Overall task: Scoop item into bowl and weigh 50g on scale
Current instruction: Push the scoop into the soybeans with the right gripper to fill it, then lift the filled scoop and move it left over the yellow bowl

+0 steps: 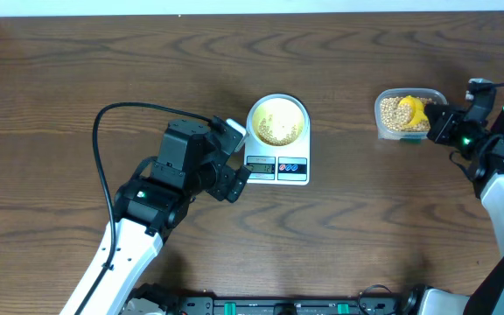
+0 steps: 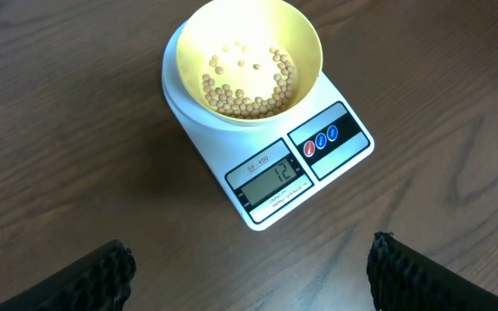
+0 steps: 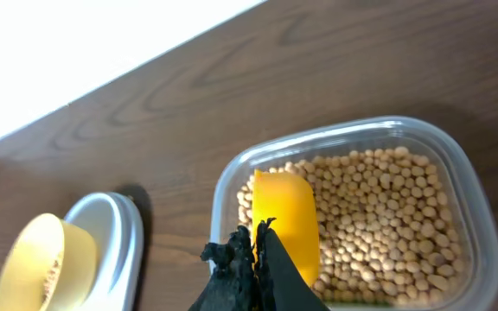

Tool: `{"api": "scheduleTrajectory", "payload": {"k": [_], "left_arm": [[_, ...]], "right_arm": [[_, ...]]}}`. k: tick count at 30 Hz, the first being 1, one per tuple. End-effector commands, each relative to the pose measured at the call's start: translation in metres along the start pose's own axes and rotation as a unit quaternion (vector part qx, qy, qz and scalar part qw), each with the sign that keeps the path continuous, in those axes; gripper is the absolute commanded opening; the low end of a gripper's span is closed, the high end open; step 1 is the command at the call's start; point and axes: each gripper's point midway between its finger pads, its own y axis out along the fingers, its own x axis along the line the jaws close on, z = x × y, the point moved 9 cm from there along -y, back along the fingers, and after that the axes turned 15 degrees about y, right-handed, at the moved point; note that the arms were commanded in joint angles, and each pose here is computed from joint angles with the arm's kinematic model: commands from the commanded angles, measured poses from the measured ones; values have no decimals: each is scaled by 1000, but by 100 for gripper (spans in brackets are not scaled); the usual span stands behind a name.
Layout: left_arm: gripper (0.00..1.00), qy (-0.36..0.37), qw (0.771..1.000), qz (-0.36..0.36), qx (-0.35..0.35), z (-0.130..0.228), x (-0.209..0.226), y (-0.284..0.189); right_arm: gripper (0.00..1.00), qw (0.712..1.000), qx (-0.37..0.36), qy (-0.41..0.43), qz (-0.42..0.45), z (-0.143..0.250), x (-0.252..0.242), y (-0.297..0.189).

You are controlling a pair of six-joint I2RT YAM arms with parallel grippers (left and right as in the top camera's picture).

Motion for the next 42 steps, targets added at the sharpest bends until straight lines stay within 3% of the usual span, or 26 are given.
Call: {"api": "scheduleTrajectory", "payload": {"k": [1, 23, 31, 42], "left_arm": [[88, 3, 1000, 9, 4, 5, -1, 3], [88, 3, 1000, 9, 4, 5, -1, 3], [88, 3, 1000, 9, 3, 5, -1, 3], [88, 3, 1000, 9, 3, 5, -1, 3]], "right_arm": [[1, 999, 0, 35, -18, -2, 0, -2], [1, 996, 6, 61, -70, -6, 10, -3], [1, 988, 44, 71, -132, -1, 21, -5], [1, 983, 73, 75, -153, 9, 36, 3]]}}
